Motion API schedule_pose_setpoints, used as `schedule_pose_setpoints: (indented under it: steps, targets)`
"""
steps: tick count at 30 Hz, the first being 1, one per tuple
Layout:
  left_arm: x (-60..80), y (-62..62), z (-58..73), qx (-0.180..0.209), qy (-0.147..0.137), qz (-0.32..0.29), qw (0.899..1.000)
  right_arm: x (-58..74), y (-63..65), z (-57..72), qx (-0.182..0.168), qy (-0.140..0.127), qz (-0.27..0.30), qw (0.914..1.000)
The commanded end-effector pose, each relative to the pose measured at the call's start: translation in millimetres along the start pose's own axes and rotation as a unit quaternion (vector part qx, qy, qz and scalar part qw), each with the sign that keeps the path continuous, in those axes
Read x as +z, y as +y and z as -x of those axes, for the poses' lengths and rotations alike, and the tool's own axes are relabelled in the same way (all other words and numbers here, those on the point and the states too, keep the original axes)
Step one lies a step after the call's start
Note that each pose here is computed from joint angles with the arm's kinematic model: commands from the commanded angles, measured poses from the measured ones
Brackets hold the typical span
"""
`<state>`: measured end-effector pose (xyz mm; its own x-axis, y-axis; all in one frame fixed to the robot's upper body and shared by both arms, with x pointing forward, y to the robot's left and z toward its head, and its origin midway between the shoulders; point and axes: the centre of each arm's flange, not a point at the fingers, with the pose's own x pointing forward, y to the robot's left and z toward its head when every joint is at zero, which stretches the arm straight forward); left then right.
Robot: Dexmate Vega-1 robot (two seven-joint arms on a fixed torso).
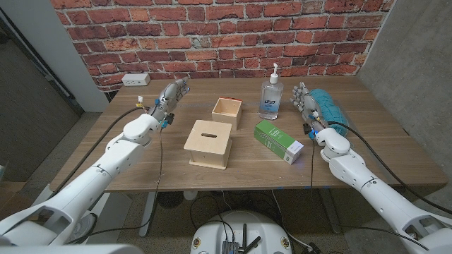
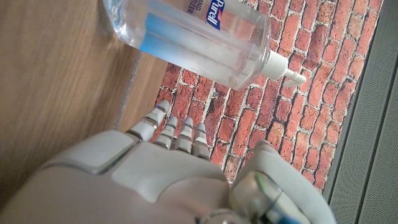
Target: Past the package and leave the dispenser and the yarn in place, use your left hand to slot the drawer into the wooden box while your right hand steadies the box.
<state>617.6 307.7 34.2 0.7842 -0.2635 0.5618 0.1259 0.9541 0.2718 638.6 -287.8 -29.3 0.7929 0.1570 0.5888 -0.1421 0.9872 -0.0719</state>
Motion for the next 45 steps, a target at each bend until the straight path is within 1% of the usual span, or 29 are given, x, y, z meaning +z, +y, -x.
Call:
schedule_pose_setpoints:
  steps: [1,7,11,16,21,33,41,45]
  targets:
    - [25.1,10.4,-8.2,-0.028,0.011,-0.064,0.997,-1.7,6.0,-1.0,0.001,-0.001,-0.004,1.0000]
    - [39.3,14.8,-16.3,-0.047,0.022,-0.101,0.994,-2.1,7.9,-2.8,0.003,-0.001,-0.007,1.0000]
    - [47.6,15.5,-22.9,-0.060,0.027,-0.122,0.990,-2.1,8.2,-3.6,0.003,-0.001,-0.008,1.0000]
    - [56.8,12.0,-31.7,-0.076,0.031,-0.150,0.985,-2.1,8.2,-3.3,0.002,-0.003,-0.008,1.0000]
    - [65.0,7.3,-39.5,-0.098,0.039,-0.183,0.977,-2.6,7.3,-1.2,0.001,-0.002,-0.008,1.0000]
    - [87.6,-3.0,-56.5,-0.133,0.052,-0.275,0.951,-2.9,6.1,2.6,0.001,-0.003,-0.009,1.0000]
    - [100.9,-13.9,-66.7,-0.148,0.065,-0.334,0.929,-3.2,5.3,5.6,0.002,-0.002,-0.010,1.0000]
    - [108.0,-20.1,-72.8,-0.160,0.064,-0.356,0.919,-3.3,5.3,6.0,0.006,-0.001,-0.009,0.9999]
